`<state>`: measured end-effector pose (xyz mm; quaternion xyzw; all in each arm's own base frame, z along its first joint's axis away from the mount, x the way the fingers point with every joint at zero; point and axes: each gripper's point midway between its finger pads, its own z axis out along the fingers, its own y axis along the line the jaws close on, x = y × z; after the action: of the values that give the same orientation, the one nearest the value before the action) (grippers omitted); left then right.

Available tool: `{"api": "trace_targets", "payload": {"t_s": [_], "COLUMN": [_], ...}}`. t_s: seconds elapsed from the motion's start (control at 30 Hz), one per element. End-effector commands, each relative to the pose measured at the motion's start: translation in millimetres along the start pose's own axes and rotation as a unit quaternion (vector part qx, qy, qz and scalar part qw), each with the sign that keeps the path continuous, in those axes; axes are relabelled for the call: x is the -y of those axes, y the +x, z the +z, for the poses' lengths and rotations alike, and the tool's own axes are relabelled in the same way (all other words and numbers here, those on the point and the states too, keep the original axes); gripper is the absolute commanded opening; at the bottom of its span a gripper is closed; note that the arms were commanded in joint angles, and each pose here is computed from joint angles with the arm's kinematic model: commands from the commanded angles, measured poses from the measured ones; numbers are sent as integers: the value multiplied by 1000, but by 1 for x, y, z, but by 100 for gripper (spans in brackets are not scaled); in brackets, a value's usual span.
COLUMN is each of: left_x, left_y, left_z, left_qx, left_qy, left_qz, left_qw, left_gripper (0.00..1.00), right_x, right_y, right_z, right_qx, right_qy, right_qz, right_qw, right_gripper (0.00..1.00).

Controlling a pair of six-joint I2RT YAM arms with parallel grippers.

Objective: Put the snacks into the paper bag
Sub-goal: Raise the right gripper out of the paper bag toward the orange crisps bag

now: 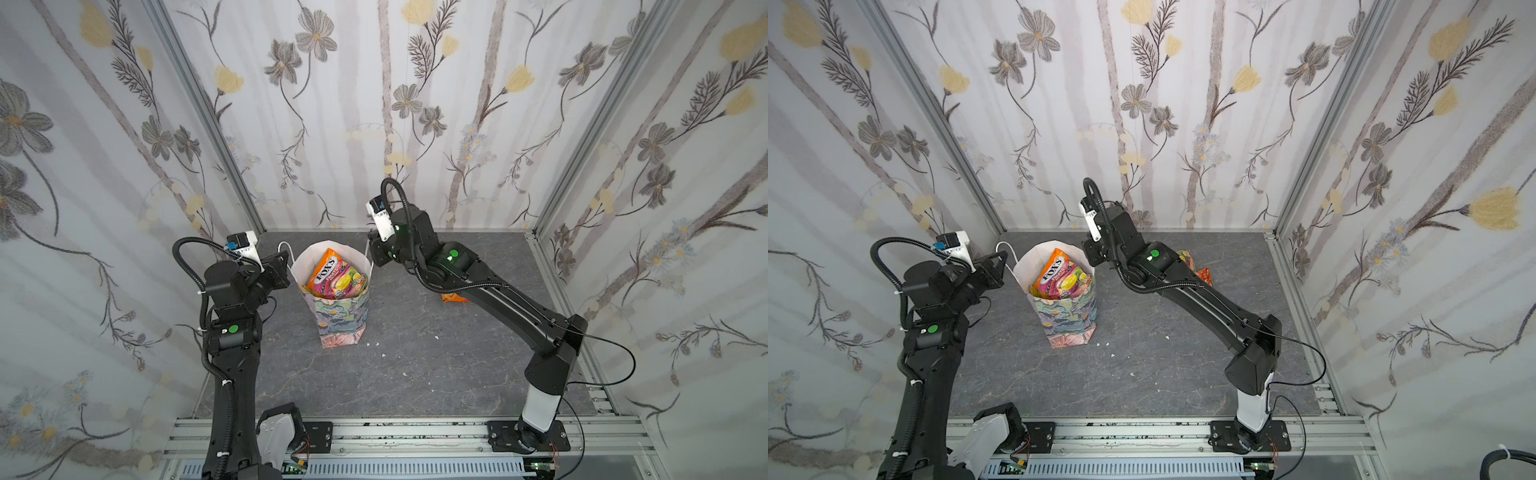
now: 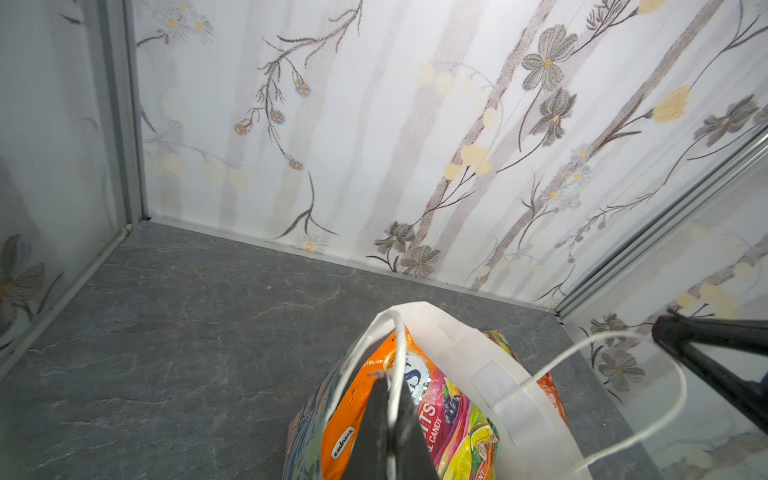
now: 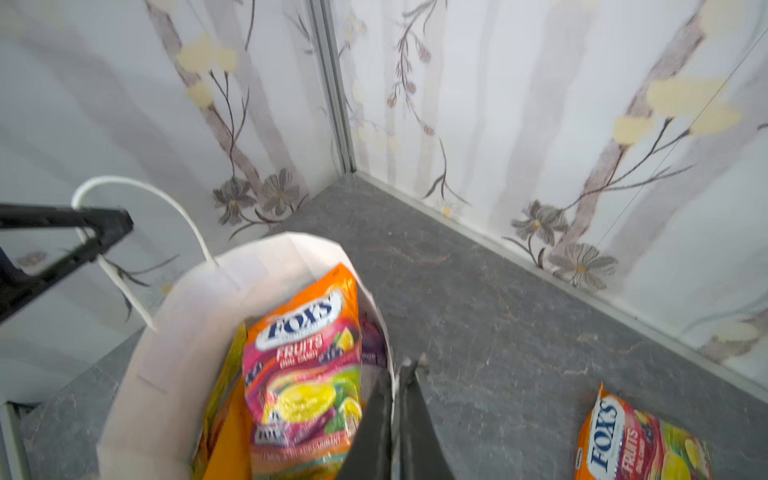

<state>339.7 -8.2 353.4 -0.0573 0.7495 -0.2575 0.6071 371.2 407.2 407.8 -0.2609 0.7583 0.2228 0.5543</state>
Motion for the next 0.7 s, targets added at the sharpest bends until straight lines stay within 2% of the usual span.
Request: {"api": "trace_targets", "payload": {"t_s": [0.0,0.07,0.17,0.2,0.23,0.27,0.37,0.43,0.5,0.67], "left_x": [42,46,40,37,34,30,21,19,19,17], "left_y": [-34,-35,-21,-14,-9,-3,3,3,1,1], "left_z": [-5,-7,-9,-8,-8,-7,-5,-4,-5,-6], "left_qx": [41,49,49,47,44,39,32,28,30,33], "left_qy": [83,82,74,72,68,59,38,30,27,20], "left_qz": [16,25,29,24,21,18,23,26,29,31], "left_qw": [996,995,996,996,997,997,999,999,999,999], "left_gripper": [0,0,0,0,0,0,0,0,0,0], "right_x": [-14,-14,-9,-6,-1,6,20,18,9,-16], "right_y": [-47,-45,-17,-9,-4,0,2,11,24,48], "right_z": [-14,-14,-5,-5,-5,-9,-28,-35,-40,-37], "right_qx": [69,65,29,17,5,-4,-6,-14,-18,-19], "right_qy": [-41,-45,-44,-40,-29,-12,25,31,23,-12], "right_qz": [-28,-33,-31,-29,-28,-24,-6,6,12,44], "right_qw": [996,996,998,999,999,1000,1000,999,1000,999], "right_gripper": [0,0,0,3,22,36,46,63,70,71]}}
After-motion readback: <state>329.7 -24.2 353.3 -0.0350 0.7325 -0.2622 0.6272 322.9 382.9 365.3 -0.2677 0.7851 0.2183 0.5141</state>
